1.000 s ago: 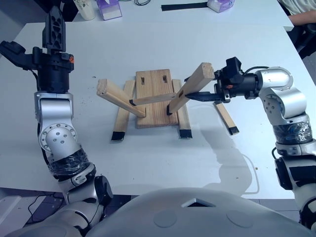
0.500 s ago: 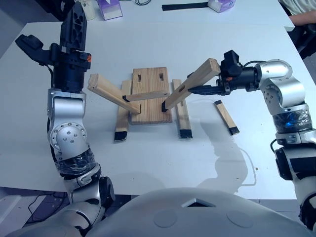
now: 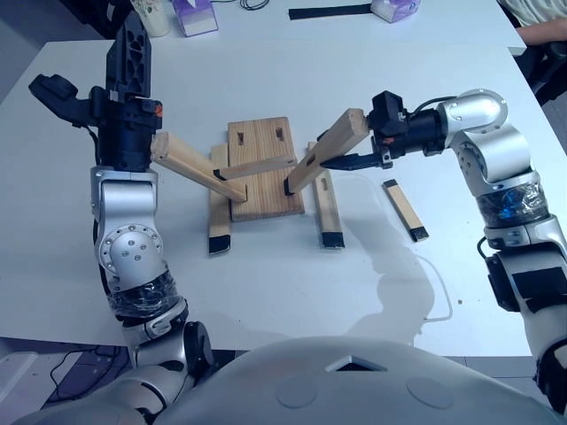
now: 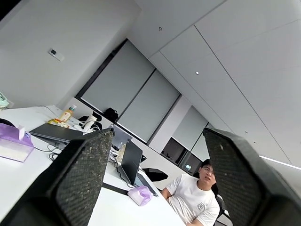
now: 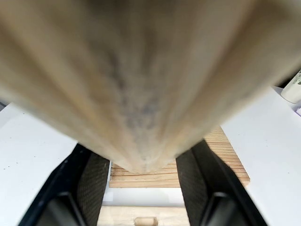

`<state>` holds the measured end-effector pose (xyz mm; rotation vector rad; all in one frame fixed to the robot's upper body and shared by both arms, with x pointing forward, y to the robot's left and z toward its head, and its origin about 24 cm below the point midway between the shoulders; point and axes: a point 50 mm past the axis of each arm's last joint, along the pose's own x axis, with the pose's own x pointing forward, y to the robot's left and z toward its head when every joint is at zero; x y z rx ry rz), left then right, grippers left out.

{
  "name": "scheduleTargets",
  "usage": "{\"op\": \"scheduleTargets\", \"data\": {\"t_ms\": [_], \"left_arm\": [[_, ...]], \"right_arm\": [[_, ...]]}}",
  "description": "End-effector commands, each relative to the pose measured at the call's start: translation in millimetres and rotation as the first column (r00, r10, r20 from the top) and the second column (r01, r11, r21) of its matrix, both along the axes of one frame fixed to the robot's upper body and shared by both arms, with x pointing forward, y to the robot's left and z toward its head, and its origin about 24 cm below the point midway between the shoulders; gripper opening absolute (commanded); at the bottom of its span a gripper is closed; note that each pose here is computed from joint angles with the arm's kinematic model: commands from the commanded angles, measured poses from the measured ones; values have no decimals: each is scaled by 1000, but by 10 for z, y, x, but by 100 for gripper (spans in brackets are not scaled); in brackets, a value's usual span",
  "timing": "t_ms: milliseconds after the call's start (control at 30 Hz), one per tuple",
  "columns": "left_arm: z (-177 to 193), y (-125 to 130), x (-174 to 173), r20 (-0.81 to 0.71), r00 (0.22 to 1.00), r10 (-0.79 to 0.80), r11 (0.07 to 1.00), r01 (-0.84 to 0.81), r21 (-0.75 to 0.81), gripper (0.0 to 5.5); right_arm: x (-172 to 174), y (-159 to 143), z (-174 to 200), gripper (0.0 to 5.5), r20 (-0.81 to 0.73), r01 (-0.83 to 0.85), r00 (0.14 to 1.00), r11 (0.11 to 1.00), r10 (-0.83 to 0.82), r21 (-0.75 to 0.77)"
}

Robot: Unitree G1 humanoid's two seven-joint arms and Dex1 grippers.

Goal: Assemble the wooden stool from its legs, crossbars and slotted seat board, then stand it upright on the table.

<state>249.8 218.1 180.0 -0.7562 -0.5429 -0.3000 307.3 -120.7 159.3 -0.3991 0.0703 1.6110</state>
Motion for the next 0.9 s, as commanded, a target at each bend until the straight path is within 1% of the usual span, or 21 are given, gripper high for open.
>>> {"op": "scheduleTargets", "data": {"t_ms": [33,233,333,433,567,700,900], "left_arm": [[-101,-57,-8,-43,999,8,1000,-9,-7,352],[-169,-60,-86,-55,998,41,999,-42,-23,352],[-206,-71,-127,-63,996,58,998,-60,-37,352],[-243,-93,-170,-73,995,72,996,-76,-49,352],[-281,-110,-201,-84,993,83,994,-88,-60,352],[-325,-136,-203,-98,991,90,993,-97,-65,352],[-360,-151,-214,-110,989,101,992,-108,-63,352]], "right_arm": [[34,25,-170,200,-121,32,992,992,-47,-119],[-59,-114,-98,200,-181,-27,983,981,-9,-191],[-122,-158,-62,200,-180,-55,984,973,14,-225],[-151,-161,-55,200,-146,-66,989,961,27,-269],[-196,-103,-29,200,-124,-91,991,953,56,-289],[-232,24,-134,200,-109,-116,990,939,84,-325],[-75,160,-23,200,-140,-73,989,957,35,-280]]}}
